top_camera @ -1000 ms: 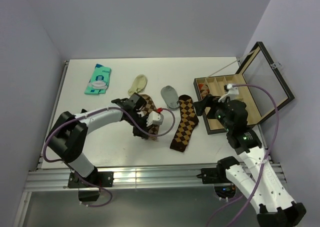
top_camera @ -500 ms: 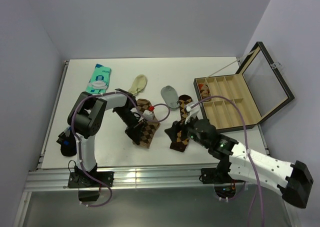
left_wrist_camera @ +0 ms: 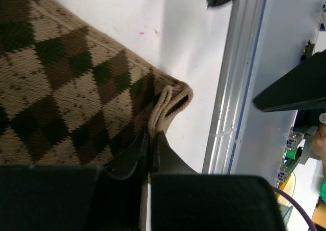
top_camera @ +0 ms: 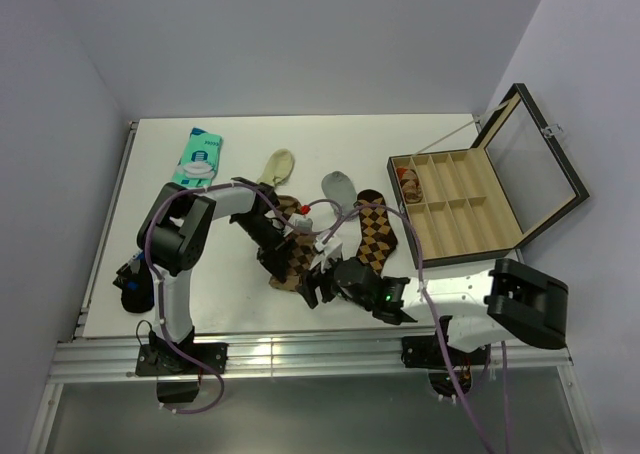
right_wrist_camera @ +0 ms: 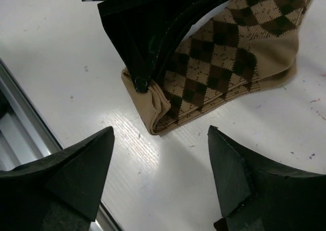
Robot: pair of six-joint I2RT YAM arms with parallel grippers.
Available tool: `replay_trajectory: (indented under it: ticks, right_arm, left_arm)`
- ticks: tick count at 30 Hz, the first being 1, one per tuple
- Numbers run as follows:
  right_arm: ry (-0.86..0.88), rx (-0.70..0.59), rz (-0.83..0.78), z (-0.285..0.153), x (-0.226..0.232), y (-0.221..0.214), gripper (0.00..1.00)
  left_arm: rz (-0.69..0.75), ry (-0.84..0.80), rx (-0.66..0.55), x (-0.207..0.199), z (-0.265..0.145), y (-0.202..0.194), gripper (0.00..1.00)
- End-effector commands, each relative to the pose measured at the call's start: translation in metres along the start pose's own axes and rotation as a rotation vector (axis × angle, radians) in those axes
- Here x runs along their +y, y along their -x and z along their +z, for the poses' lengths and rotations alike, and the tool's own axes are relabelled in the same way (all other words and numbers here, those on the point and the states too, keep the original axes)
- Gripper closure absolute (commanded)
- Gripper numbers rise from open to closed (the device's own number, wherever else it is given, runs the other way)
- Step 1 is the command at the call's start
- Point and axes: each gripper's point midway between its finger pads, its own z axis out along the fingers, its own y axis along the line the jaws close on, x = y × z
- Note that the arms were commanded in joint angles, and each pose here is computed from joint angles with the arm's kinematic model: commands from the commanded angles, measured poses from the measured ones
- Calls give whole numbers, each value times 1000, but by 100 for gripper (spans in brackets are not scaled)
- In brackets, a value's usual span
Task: Roll the socks
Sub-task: Adjust the sock at the center of the board, then roll the sock at the center of the board.
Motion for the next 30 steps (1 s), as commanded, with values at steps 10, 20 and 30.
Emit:
replay_trajectory:
  ticks: [10, 20, 30]
  right_arm:
    - [52, -71, 13, 42, 22, 19, 30]
    - [28, -24, -78, 45, 37, 23, 37]
    - [31, 66, -161, 47, 37, -3, 51]
  left_arm:
    - [-33, 59, 1, 16, 7, 0, 100]
    - [-67, 186, 0, 38, 8, 3, 99]
    - [-116, 230, 30, 50, 8, -2, 100]
